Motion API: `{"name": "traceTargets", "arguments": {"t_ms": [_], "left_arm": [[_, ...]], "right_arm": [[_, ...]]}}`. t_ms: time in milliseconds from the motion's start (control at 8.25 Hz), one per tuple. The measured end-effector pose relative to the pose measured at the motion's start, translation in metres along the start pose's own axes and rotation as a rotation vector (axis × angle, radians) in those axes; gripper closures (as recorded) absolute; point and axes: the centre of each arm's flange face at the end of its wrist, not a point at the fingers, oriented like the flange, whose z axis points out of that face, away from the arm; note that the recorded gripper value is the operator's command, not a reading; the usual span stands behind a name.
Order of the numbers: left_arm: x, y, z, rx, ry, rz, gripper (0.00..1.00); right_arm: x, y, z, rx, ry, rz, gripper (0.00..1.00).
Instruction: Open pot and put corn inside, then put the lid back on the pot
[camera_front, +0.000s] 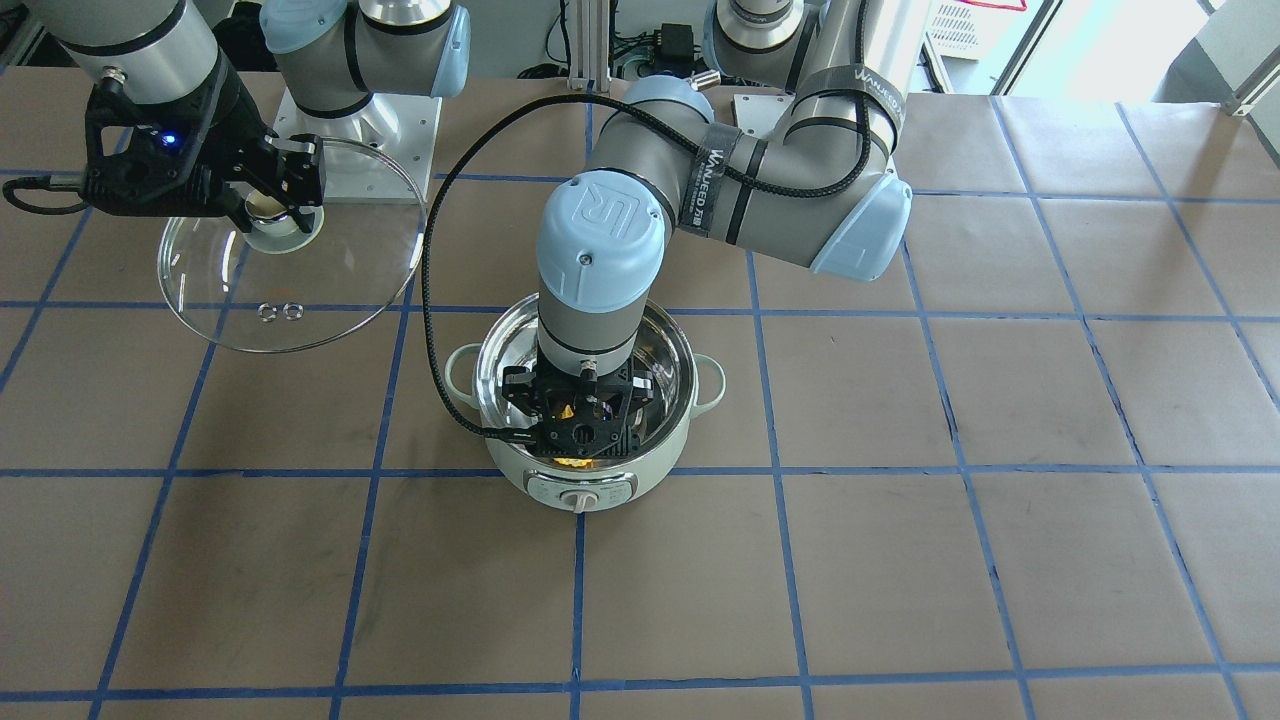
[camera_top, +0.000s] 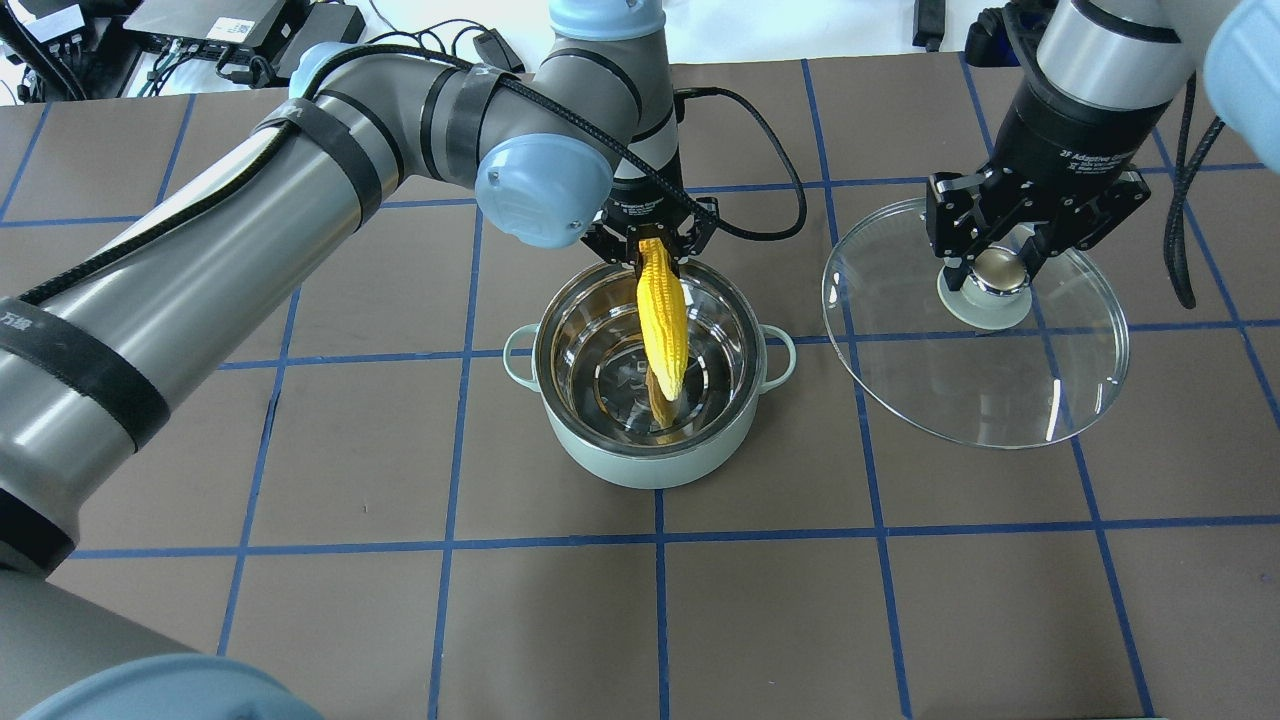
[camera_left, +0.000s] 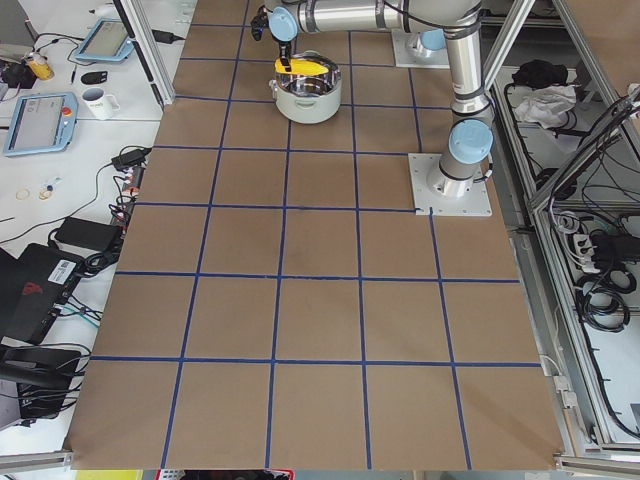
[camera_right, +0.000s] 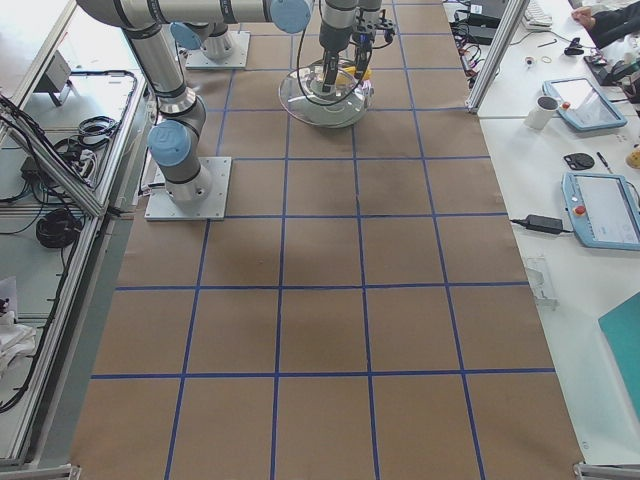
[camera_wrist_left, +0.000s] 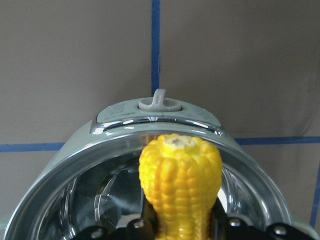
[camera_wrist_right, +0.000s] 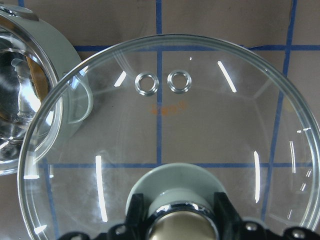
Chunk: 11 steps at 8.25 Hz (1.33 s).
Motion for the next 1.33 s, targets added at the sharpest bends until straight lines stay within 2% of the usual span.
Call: {"name": "traceTargets", "arguments": {"t_ms": [364, 848, 1091, 1333], "left_arm": [[0.014, 0.007, -0.001, 0.033, 0.0, -0.024, 0.31], [0.015, 0.009, -0.013, 0.057, 0.004, -0.012, 0.11], [0.01, 0.009, -0.031, 0.097, -0.011, 0.035, 0.0], [-0.008, 0.009, -0.065, 0.147, -0.011, 0.075, 0.0]], "right_arm": [[0.0, 0.0, 0.0, 0.001, 0.0, 0.0, 0.51], [0.0, -0.001, 0.0, 0.001, 0.001, 0.002, 0.51], [0.0, -0.007, 0.001, 0.016, 0.008, 0.013, 0.51], [-0.02, -0.019, 0.006, 0.05, 0.029, 0.03, 0.51]]}}
